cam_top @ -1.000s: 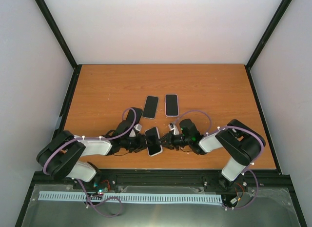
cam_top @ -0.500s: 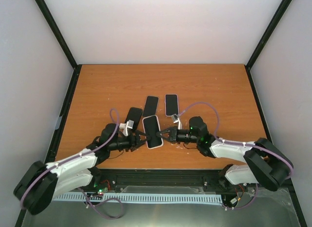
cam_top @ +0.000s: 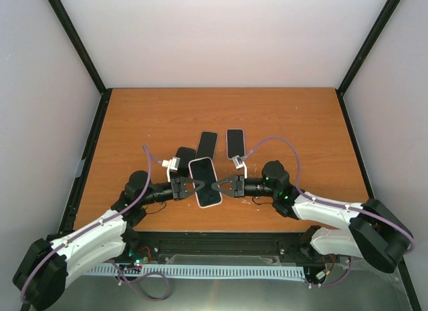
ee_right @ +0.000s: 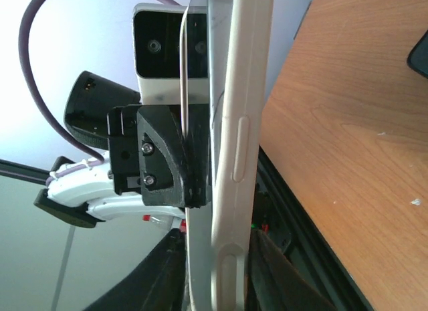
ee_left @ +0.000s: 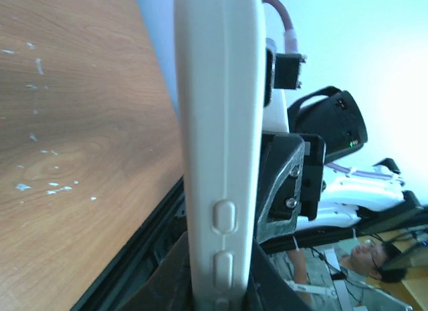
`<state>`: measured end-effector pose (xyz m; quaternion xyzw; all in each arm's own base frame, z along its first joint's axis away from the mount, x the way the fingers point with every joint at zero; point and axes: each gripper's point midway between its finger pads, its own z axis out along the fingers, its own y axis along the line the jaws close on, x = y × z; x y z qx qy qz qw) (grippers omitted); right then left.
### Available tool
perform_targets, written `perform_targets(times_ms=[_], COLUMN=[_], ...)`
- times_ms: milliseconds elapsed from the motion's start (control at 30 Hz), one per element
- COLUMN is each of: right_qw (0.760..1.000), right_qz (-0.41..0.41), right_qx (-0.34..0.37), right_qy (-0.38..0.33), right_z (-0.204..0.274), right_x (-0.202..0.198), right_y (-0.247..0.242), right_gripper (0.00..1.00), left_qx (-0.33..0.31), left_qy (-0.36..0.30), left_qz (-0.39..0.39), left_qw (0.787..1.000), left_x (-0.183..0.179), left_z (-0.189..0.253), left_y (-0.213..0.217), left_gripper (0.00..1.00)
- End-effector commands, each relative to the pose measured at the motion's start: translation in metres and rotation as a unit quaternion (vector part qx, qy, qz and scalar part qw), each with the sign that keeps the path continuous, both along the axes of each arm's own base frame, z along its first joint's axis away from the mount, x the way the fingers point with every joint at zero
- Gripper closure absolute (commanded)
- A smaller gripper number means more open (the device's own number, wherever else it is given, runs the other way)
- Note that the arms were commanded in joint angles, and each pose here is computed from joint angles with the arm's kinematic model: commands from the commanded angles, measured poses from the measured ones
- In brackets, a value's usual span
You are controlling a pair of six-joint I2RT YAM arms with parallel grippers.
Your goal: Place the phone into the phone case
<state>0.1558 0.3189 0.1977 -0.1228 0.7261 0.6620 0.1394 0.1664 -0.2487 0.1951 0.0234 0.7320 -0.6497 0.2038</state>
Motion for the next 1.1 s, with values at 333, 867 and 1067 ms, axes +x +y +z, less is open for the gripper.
perform_targets(times_ms=[333,867,1067], right_qw=[0.995,0.990,0.989], right_qz=[-0.034,-0.065,-0.063], right_qx=[-0.015,0.002,-0.029], right_qy=[-0.091,-0.129,-0.130], right_z=[0.074,0.090,0.076], right_x=[0.017,0.030,0.026], right_y=[-0.001,-0.007,-0.012], right_gripper=[0.43,0.97,0.67], left_qx=[-0.015,0.100,0.092], left_qy=[-0.160,-0.107,-0.109], left_qz=[-0.118,-0.100,-0.080], left_qw=[0.980,0.984,0.986], left_x=[-0.037,-0.023,-0.017], left_z=[0.054,0.016,0.031], left_y=[-0.007,-0.004,-0.004], left_gripper=[1.00,1.00,1.00])
